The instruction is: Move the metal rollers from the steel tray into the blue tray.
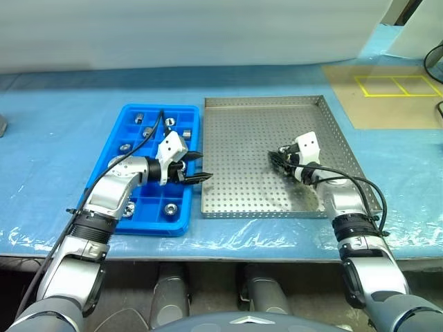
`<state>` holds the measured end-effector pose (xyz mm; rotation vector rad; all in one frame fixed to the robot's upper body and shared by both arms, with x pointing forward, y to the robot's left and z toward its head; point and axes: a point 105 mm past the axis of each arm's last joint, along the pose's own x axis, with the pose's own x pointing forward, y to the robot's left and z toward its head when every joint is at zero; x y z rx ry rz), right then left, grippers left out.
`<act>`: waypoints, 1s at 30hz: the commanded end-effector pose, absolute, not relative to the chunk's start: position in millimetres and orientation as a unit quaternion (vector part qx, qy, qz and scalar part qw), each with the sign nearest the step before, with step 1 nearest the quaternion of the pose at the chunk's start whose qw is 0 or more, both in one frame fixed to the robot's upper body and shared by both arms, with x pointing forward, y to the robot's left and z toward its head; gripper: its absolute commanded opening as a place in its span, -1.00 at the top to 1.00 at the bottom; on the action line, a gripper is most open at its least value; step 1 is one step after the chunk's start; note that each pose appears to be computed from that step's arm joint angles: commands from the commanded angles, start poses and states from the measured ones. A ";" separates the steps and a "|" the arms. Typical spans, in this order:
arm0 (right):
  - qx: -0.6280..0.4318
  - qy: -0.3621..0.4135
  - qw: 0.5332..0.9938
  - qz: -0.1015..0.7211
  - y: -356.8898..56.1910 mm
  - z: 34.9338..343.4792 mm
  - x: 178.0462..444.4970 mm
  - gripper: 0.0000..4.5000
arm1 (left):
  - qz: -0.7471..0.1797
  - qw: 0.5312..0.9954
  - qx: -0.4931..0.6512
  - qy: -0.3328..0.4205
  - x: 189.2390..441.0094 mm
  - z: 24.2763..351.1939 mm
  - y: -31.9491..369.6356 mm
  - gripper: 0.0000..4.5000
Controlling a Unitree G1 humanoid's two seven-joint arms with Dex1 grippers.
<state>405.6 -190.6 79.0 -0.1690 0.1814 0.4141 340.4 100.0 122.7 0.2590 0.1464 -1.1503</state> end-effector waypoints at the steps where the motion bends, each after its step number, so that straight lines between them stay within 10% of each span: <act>1: -0.102 0.075 0.971 0.201 -191.9 87.4 409.6 0.25 | -0.534 0.834 0.125 0.058 339.5 130.1 105.2 -0.65; 18: -0.091 -0.025 0.864 0.494 -42.4 160.9 373.7 0.25 | -0.421 0.898 0.124 0.007 339.6 180.1 172.0 -0.65; 30: -0.068 -0.044 0.733 0.675 70.3 172.3 330.0 0.25 | -0.327 0.938 0.108 0.040 277.0 173.4 214.2 -0.65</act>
